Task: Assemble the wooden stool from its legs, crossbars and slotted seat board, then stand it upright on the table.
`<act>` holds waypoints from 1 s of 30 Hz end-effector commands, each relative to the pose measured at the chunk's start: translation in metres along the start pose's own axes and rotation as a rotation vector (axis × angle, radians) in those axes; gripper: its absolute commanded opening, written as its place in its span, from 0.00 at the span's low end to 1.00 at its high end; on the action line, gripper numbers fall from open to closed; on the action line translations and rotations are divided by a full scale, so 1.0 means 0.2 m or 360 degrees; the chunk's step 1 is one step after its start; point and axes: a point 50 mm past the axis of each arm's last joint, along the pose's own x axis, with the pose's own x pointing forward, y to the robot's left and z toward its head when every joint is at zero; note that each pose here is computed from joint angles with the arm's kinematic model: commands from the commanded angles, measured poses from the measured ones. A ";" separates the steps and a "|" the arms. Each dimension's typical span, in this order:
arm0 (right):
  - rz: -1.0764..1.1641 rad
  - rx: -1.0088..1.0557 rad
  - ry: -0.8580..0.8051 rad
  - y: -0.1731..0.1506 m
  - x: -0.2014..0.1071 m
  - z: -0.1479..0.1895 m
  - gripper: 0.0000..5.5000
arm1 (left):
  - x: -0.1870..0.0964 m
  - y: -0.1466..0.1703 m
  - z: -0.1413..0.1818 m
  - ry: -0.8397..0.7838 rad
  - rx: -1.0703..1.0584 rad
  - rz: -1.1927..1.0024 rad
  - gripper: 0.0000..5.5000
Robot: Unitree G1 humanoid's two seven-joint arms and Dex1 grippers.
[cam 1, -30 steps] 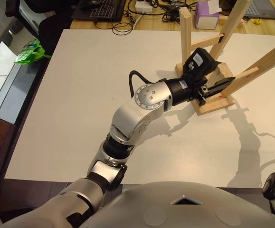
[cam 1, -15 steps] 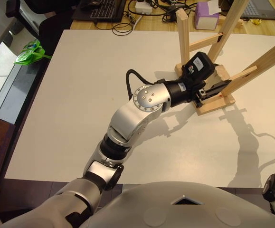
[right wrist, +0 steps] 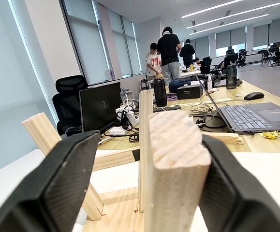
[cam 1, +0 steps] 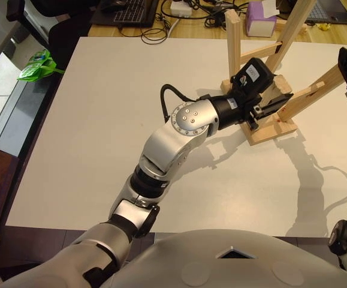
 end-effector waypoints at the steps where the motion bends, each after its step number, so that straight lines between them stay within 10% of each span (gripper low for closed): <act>1: 0.0014 -0.0082 -0.0084 -0.01 0.03 0.10 0.59 | 0.00 0.03 -0.04 0.0062 -0.0042 0.0087 0.39; 15: -0.0065 -0.0242 -0.0366 -0.08 0.24 0.55 0.59 | -0.01 0.08 0.04 -0.0063 0.0000 0.0238 0.39; 30: -0.0005 -0.0236 -0.0418 0.01 0.51 0.63 0.59 | -0.02 0.05 0.01 0.0090 -0.0040 0.0128 0.39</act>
